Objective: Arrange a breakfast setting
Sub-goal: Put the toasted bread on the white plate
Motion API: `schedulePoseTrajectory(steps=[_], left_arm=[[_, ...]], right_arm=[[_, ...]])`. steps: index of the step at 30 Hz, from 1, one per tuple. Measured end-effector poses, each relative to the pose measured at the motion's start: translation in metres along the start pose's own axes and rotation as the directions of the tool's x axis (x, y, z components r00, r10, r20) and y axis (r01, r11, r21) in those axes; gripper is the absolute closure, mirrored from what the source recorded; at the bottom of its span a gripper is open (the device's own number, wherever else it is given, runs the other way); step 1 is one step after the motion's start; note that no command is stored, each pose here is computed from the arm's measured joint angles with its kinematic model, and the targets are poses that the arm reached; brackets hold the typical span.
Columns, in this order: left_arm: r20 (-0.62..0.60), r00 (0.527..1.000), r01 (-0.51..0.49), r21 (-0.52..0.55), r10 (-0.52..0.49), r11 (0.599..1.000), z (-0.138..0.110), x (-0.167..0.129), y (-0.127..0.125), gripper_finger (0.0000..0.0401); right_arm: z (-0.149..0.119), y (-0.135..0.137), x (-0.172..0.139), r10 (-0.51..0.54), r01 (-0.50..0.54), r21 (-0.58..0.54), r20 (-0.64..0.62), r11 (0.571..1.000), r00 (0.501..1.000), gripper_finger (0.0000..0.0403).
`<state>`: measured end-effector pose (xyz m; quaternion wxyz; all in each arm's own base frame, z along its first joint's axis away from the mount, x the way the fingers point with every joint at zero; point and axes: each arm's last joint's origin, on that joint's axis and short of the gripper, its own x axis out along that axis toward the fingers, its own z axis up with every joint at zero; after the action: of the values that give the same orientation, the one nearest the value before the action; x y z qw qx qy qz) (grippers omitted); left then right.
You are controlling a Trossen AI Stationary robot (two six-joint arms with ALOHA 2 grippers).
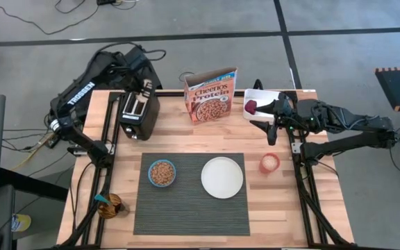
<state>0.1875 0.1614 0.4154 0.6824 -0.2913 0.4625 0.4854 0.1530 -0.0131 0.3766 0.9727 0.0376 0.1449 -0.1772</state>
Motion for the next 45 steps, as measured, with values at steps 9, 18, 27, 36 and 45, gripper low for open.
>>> schedulePoseTrajectory(steps=[9,18,27,36,45], left_arm=[[0.035,0.978,0.199,0.115,-0.204,0.973,-0.022,-0.038,-0.017,0.0387],[0.056,0.911,0.375,0.299,-0.409,0.877,-0.063,-0.068,-0.034,0.0387],[0.05,0.819,0.518,0.363,-0.572,0.774,-0.095,-0.052,-0.059,0.0387],[-0.011,0.724,0.635,0.399,-0.689,0.661,-0.119,-0.024,-0.107,0.0387],[-0.064,0.681,0.675,0.444,-0.73,0.59,-0.137,0.005,-0.167,0.0387]], right_arm=[[0.0,0.0,0.0,0.001,-0.001,0.012,0.0,1.0,1.0,0.0131],[0.0,0.001,0.0,0.025,-0.025,0.053,-0.004,0.998,1.0,0.0131],[-0.001,0.007,-0.001,0.068,-0.065,0.173,-0.009,0.983,0.998,0.0131],[-0.008,0.03,0.011,0.155,-0.13,0.252,-0.078,0.959,0.985,0.0131],[-0.016,0.049,0.004,0.238,-0.19,0.297,-0.135,0.936,0.962,0.0131]])
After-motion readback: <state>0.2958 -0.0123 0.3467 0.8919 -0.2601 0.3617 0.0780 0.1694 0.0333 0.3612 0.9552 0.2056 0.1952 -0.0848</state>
